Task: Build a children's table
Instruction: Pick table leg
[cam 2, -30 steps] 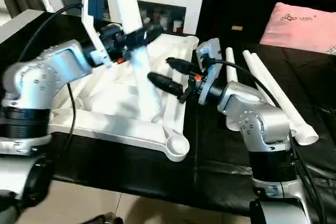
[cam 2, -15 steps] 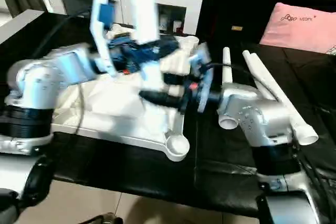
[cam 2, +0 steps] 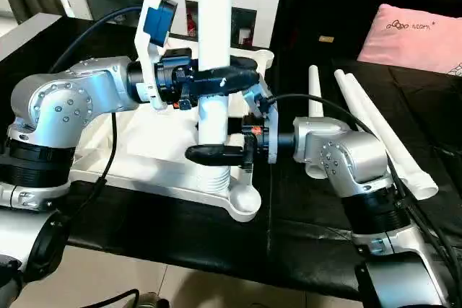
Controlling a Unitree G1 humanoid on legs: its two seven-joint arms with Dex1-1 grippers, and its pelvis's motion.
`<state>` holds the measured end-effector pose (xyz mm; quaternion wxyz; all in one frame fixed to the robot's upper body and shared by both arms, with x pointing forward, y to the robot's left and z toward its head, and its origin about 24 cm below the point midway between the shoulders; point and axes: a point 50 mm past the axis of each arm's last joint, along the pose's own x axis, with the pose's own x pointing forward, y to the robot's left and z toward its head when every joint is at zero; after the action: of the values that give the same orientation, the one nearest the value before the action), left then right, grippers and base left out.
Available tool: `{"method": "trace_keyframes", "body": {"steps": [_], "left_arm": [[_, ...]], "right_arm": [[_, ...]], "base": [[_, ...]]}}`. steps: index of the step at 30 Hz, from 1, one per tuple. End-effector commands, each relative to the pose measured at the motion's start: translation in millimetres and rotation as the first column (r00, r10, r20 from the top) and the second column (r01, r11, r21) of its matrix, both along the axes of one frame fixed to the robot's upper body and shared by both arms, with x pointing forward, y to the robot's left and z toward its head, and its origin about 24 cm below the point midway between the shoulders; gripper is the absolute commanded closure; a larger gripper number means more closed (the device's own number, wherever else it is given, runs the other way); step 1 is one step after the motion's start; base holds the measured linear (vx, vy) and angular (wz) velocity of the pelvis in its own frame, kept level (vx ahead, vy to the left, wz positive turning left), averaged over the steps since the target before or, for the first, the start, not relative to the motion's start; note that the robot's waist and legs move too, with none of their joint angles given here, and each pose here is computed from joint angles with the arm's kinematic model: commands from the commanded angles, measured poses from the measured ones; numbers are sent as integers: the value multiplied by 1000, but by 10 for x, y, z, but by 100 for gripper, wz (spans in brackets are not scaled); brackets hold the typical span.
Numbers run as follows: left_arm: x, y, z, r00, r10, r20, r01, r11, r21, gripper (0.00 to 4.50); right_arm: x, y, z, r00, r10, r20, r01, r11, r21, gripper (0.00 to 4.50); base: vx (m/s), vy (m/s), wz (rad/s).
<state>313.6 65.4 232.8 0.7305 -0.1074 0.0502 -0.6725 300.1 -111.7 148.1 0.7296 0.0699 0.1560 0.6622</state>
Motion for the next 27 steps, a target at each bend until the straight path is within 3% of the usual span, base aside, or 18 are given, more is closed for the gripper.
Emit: {"method": "trace_keyframes", "body": {"steps": [1,4,10,12,22,27], "left_arm": [[-26,-33,123,998,-25,53,25,1000,6,269],[-32,-40,123,998,-32,53,31,999,6,269],[-25,-44,128,998,-30,51,30,1000,4,269],[-25,-45,129,998,-29,50,29,1000,3,269],[-22,-45,155,998,-25,51,26,1000,-17,269],[-50,-59,190,996,-40,79,43,999,-34,269]], "right_arm": [[24,-22,45,1000,6,28,-6,1000,-24,77],[27,-17,39,1000,7,27,-6,1000,-16,83],[34,-10,16,1000,3,22,-3,1000,-8,150],[34,-10,15,1000,3,22,-3,1000,-7,150],[30,6,-14,1000,3,9,-3,1000,12,238],[34,8,-18,1000,1,9,-2,1000,11,251]], "base": [[0,0,0],[0,0,0],[0,0,0],[0,0,0],[0,0,0],[0,0,0]]}}
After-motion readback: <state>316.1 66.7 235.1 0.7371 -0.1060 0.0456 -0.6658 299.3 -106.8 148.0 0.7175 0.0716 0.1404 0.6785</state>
